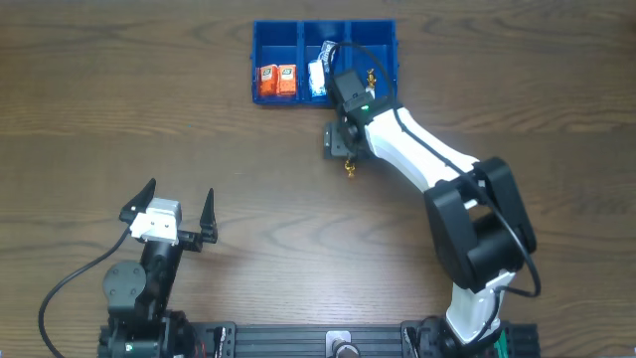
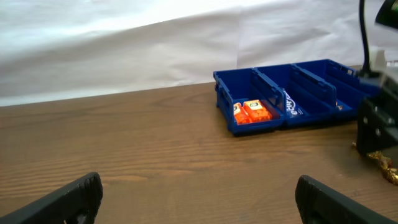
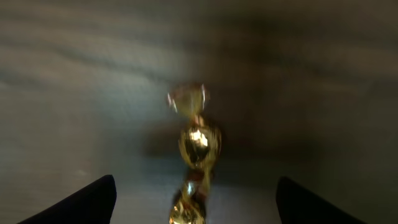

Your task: Sort Candies Into Trays

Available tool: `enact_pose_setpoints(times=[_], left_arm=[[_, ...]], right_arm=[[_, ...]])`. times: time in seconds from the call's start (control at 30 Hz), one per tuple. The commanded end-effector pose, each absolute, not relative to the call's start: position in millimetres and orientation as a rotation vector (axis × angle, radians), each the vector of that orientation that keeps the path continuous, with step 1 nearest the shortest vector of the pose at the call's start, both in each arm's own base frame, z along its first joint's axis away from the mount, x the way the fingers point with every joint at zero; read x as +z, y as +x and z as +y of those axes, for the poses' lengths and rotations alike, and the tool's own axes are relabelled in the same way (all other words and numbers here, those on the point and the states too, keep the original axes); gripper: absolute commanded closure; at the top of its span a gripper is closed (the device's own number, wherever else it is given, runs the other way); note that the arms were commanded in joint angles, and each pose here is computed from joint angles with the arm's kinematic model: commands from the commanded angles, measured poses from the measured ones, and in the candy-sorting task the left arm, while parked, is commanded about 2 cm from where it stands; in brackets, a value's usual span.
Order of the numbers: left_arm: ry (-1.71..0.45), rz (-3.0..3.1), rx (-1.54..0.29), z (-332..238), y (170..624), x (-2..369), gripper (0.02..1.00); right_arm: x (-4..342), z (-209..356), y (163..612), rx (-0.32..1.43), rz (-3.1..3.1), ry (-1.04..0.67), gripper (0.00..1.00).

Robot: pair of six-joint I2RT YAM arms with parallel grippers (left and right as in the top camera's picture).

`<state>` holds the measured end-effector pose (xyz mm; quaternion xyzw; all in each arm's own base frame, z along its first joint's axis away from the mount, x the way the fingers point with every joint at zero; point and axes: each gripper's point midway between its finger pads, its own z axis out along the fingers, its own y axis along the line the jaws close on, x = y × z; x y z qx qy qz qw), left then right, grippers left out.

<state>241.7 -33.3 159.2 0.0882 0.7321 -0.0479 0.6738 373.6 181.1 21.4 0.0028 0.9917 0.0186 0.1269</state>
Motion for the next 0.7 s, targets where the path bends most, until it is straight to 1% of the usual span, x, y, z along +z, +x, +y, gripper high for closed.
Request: enact_pose_setpoints(times=[0.03, 0.17, 0.33, 0.4, 0.53, 0.7], left_arm=[[0.223, 1.694, -0.122, -37, 241, 141, 0.023], [0.222, 1.694, -0.122, -37, 241, 141, 0.023], [0.223, 1.694, -0.122, -37, 241, 141, 0.025], [0.223, 1.694, -0.122, -37, 241, 141, 0.023], [0.223, 1.694, -0.122, -37, 241, 141, 0.023], [0.223, 1.694, -0.122, -37, 241, 141, 0.023]], right_arm=[[6, 179, 350, -0.027, 2.969, 0.051, 0.165], [3, 180, 339, -0.011, 3.015, 0.051, 0.165], [2, 182, 336, -0.01, 3.022, 0.04, 0.172], [2, 182, 336, -0.007, 3.02, 0.041, 0.207], [1, 182, 336, -0.006, 3.02, 0.04, 0.332], [-4, 183, 337, 0.006, 3.006, 0.039, 0.38]])
